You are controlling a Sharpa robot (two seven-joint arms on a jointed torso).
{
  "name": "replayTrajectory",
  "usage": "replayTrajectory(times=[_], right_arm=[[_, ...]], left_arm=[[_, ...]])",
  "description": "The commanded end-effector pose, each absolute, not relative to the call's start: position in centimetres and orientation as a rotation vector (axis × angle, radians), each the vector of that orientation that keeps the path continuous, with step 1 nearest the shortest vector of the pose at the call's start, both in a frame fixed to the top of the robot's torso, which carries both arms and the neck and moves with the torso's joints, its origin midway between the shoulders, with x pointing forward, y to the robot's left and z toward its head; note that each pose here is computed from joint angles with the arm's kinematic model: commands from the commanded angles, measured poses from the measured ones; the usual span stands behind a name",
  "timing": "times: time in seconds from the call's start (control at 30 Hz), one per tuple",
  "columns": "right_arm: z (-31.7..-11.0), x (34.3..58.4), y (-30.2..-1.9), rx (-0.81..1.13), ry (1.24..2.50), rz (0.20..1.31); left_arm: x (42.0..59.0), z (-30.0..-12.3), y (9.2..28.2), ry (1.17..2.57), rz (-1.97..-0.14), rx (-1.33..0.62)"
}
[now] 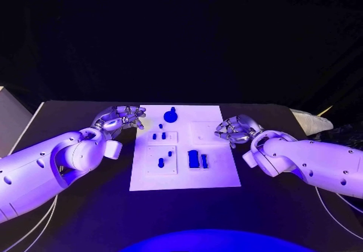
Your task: Assemble the parts on the task board
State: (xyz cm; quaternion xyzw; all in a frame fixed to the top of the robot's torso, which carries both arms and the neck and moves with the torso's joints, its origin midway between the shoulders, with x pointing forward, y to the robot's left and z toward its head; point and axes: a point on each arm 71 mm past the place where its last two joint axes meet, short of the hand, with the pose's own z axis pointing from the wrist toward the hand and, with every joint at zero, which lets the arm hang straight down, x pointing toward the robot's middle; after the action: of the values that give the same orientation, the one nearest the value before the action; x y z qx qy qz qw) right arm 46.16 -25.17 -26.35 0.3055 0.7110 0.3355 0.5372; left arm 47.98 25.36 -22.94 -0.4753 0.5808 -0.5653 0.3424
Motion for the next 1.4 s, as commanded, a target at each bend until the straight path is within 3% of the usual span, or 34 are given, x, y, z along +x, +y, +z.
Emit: replayTrajectory(times=[0.03, 0.33, 0.63, 0.67, 0.7, 1.0, 1.4], right_arm=[[-25.9, 47.9, -26.2, 0.898, 1.531, 0.991], [-26.1, 51.2, -27.0, 0.924, 1.456, 1.049], [-26.2, 52.5, -26.2, 0.91, 1.434, 1.104], [-26.4, 52.5, -26.6, 0.919, 1.448, 1.011], [-26.4, 52.5, -26.6, 0.919, 1.448, 1.012], [-25.6, 51.2, -24.6, 0.989, 1.382, 1.081], [-22.9, 46.9, -19.8, 1.182, 1.234, 1.216]], left_arm=[[48.9, -22.8, 26.0, 1.33, -1.441, -1.248], [50.5, -23.9, 26.0, 1.215, -1.386, -1.273], [51.4, -24.7, 25.6, 1.192, -1.365, -1.27], [51.3, -25.0, 25.6, 1.241, -1.362, -1.289], [51.3, -25.0, 25.5, 1.241, -1.362, -1.289], [50.3, -24.1, 23.7, 1.228, -1.336, -1.267], [46.7, -22.6, 19.6, 1.217, -1.242, -1.215]])
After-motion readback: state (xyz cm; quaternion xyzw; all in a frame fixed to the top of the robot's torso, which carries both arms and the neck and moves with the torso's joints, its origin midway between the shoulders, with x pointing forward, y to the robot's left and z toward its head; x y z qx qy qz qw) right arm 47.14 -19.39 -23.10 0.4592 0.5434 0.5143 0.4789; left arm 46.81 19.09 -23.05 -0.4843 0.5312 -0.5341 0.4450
